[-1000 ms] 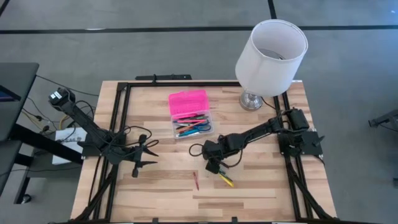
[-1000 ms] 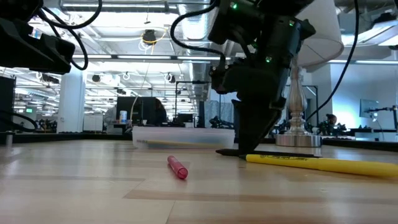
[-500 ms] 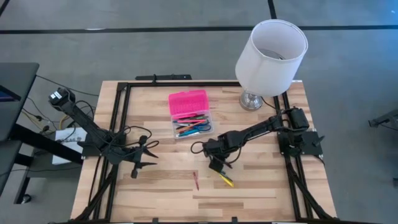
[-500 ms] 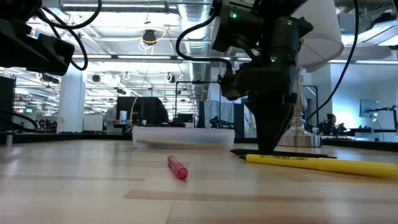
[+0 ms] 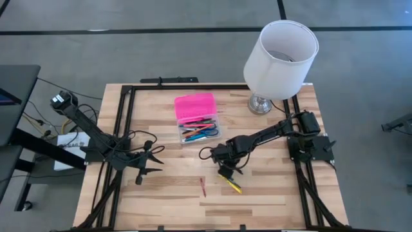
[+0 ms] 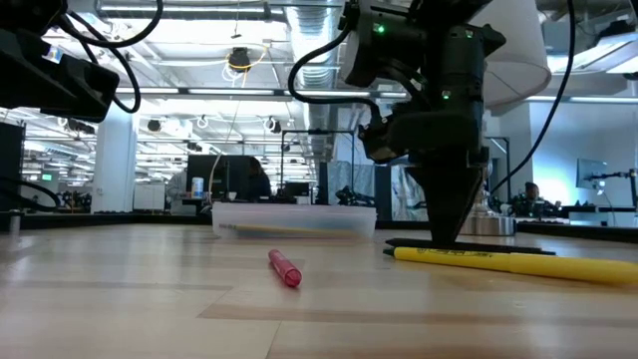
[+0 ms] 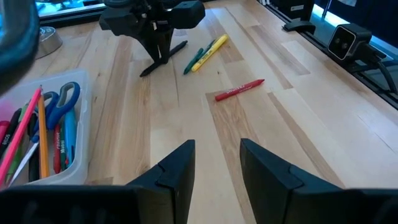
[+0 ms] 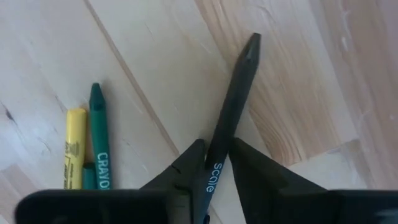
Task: Pick & place school supplies into a supply box
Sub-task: Put the black pen into the pink supply box
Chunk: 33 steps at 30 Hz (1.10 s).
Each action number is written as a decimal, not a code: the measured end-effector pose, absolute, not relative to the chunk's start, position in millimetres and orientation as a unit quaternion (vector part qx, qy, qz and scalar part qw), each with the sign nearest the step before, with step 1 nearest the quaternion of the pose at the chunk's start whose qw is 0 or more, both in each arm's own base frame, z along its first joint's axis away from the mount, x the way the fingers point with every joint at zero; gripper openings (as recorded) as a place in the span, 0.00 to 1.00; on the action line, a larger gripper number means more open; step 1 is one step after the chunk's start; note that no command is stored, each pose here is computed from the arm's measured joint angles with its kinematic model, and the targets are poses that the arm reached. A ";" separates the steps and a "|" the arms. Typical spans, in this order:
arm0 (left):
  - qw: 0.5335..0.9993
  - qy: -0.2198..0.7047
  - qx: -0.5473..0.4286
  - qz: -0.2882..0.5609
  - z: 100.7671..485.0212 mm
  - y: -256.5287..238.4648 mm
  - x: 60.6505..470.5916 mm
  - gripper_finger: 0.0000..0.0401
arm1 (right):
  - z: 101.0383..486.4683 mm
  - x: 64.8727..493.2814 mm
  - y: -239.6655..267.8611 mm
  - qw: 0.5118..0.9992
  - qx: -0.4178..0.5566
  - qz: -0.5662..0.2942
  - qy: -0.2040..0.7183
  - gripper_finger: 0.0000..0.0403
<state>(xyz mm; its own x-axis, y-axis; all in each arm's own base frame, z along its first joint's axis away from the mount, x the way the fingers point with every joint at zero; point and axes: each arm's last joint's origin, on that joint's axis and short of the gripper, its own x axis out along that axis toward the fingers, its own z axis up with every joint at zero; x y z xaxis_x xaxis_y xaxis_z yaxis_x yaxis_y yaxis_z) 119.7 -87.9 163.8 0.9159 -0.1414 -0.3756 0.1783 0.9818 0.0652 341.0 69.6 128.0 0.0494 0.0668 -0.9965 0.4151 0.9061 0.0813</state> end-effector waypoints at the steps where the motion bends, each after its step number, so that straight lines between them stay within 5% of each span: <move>1: 0.978 0.188 0.049 -0.082 163.8 -87.9 119.7 0.31 | 128.0 340.6 69.5 0.701 0.176 -0.124 0.679 0.16; 9: 0.978 0.188 0.049 -0.081 163.8 -87.9 119.7 0.31 | 128.1 339.6 71.7 0.706 0.150 -0.104 0.684 0.02; 19: 0.977 0.189 0.049 -0.081 163.5 -87.8 119.6 0.31 | 127.6 336.2 87.6 0.735 0.011 -0.067 0.675 0.05; 33: 0.977 0.192 0.047 -0.078 162.9 -87.5 119.4 0.31 | 131.8 339.4 91.9 0.745 -0.006 -0.073 0.664 0.03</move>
<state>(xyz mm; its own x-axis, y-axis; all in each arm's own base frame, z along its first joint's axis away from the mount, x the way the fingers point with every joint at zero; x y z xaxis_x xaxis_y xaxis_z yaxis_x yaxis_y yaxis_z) 119.4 -87.5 162.9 0.9140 -0.1340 -0.3828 0.1705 0.9834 0.0626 339.4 91.9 131.8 0.1087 -0.1162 -0.9873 0.1000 0.9894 -0.1055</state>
